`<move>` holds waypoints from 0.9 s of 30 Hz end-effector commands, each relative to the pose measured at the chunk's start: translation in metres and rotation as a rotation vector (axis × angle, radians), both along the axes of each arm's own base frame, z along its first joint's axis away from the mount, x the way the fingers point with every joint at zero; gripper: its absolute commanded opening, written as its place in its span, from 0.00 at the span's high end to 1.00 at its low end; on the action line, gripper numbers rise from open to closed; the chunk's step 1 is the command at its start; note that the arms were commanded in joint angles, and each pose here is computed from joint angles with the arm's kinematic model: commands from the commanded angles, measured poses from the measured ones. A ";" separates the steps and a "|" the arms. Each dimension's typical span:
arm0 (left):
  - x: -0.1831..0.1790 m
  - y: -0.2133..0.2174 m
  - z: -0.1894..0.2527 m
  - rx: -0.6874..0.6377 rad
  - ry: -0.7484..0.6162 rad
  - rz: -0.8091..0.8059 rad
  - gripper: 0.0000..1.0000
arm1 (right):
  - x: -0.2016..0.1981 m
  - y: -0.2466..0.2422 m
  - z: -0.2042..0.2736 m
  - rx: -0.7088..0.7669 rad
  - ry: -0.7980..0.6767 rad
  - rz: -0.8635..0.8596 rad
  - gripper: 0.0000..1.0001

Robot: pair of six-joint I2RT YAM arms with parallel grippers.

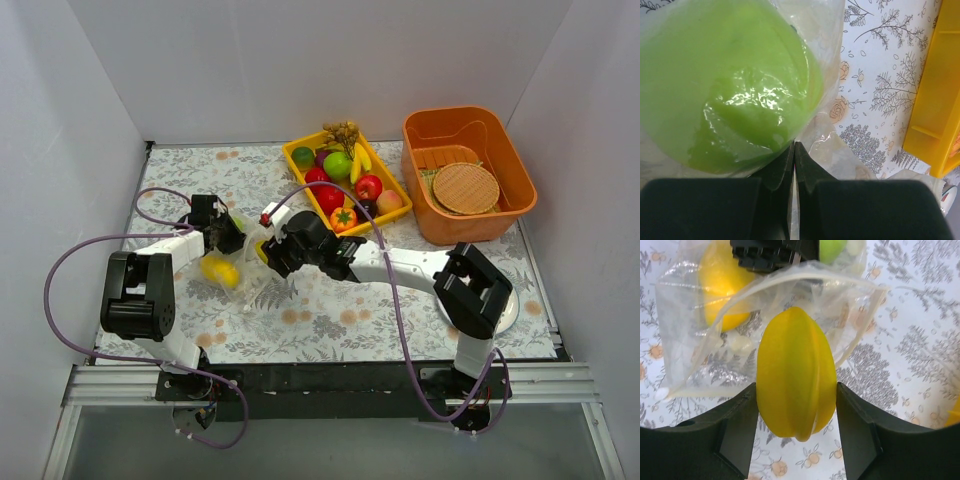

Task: Open the zip-top bag and remove the fake food

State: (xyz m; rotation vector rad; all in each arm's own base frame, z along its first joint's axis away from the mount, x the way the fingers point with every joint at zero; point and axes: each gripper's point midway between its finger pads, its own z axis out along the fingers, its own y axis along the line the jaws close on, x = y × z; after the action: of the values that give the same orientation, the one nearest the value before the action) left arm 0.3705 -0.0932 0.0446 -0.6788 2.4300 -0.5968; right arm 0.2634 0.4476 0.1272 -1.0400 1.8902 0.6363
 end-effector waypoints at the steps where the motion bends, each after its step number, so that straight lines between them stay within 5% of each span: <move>1: -0.001 0.006 0.013 0.011 -0.032 0.030 0.99 | -0.021 -0.010 0.004 -0.024 0.123 0.005 0.71; 13: 0.001 0.003 0.019 -0.002 -0.048 0.023 0.99 | -0.009 -0.081 0.066 -0.011 0.068 -0.125 0.69; 27: 0.003 -0.014 0.047 -0.081 -0.112 -0.061 0.97 | 0.177 -0.187 0.048 -0.036 0.047 -0.614 0.69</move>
State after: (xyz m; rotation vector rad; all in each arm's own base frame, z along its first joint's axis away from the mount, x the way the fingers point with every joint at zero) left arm 0.3705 -0.1007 0.0608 -0.6613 2.4009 -0.6663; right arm 0.4003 0.2704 0.1661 -0.5128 2.1494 0.3278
